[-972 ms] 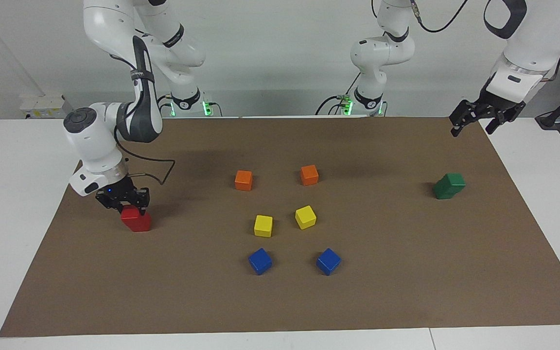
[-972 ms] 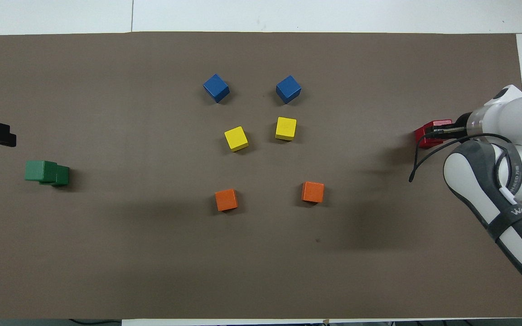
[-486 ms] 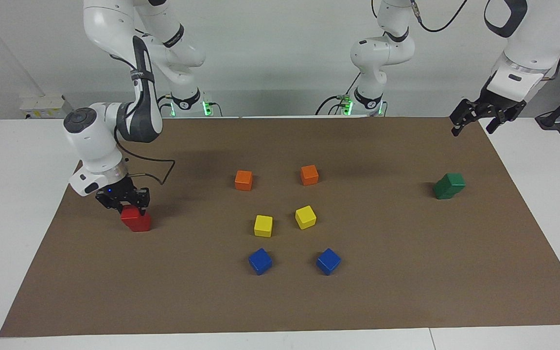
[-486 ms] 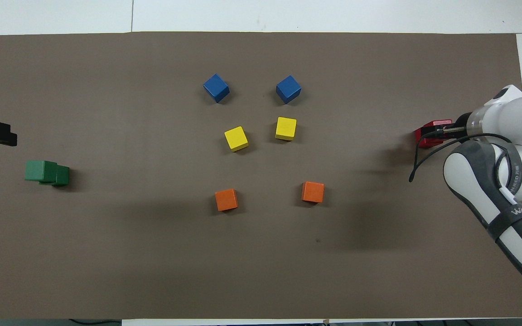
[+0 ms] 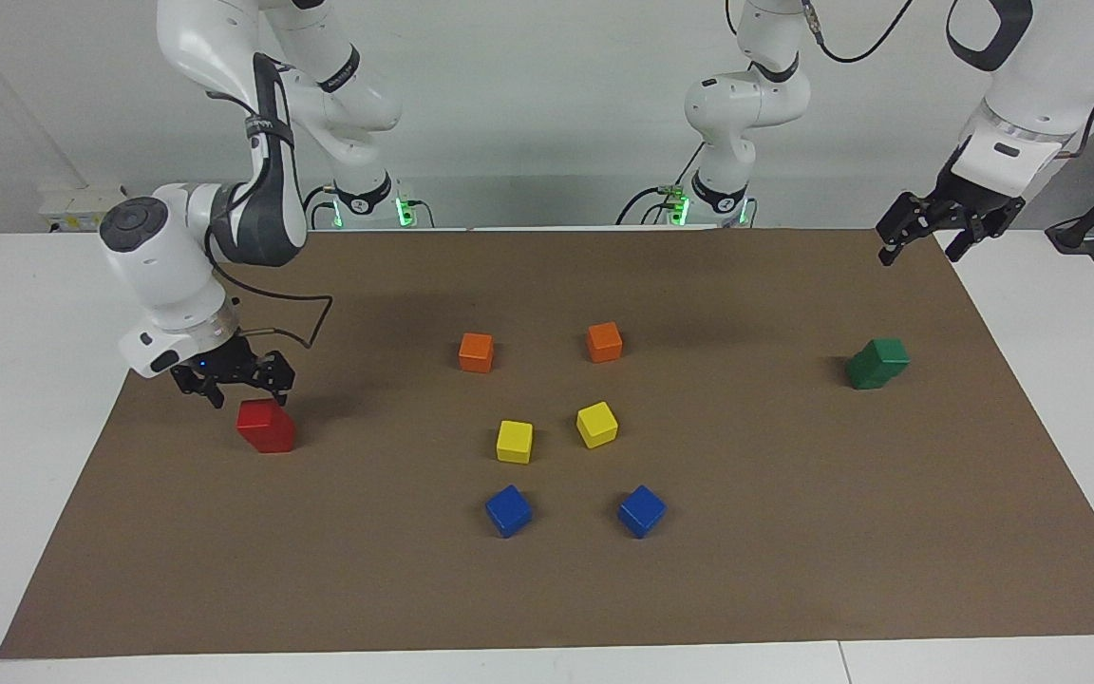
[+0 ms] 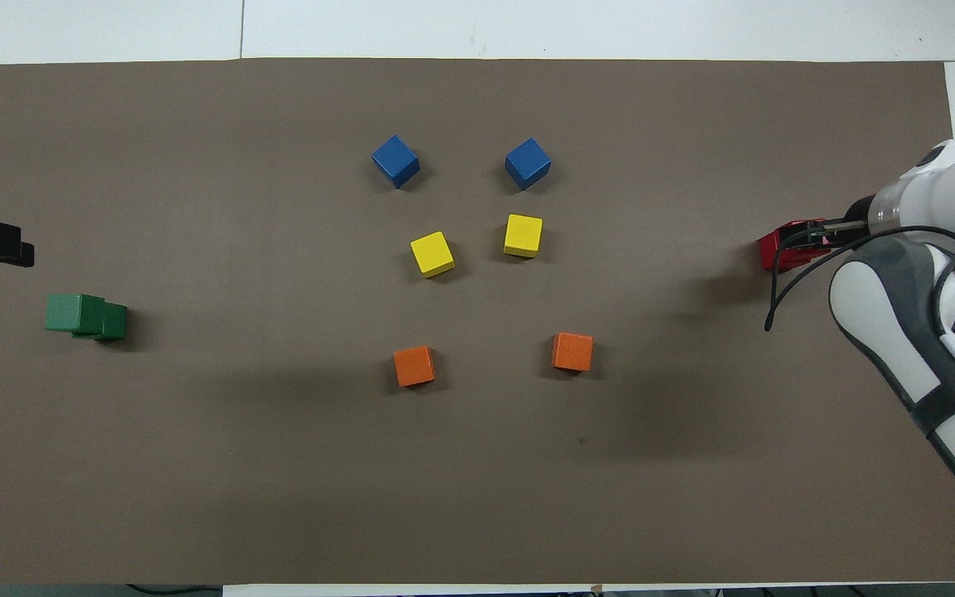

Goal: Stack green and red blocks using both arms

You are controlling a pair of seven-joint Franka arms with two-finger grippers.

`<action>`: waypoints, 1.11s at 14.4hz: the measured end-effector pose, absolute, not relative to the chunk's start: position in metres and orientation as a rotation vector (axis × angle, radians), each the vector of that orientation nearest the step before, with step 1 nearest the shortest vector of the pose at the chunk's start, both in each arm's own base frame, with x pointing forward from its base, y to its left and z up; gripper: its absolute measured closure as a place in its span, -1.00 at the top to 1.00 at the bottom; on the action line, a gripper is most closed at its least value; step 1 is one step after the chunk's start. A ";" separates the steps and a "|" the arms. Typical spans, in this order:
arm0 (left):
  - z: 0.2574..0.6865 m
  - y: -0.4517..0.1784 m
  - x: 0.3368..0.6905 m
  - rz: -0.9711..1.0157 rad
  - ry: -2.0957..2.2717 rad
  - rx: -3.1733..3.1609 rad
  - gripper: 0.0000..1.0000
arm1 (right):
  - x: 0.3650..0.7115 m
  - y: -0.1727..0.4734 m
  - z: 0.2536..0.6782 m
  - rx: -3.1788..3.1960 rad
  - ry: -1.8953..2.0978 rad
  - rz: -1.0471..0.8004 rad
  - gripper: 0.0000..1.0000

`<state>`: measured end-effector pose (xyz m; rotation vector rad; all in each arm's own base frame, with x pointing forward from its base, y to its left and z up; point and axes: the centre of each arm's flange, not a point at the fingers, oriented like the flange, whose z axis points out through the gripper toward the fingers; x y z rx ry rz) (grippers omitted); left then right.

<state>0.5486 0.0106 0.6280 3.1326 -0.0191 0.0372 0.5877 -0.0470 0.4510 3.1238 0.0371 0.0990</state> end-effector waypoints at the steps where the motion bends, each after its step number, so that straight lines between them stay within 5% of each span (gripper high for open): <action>1: 0.628 0.011 0.549 0.037 -0.019 3.133 1.00 | 0.580 -0.038 0.469 3.120 0.057 0.091 1.00; 9: 0.628 0.015 0.548 0.037 -0.007 3.132 1.00 | 0.536 -0.012 0.587 3.105 0.101 -0.060 1.00; 16: 0.628 0.015 0.548 0.037 -0.007 3.132 1.00 | 0.538 -0.014 0.604 3.104 0.094 -0.003 1.00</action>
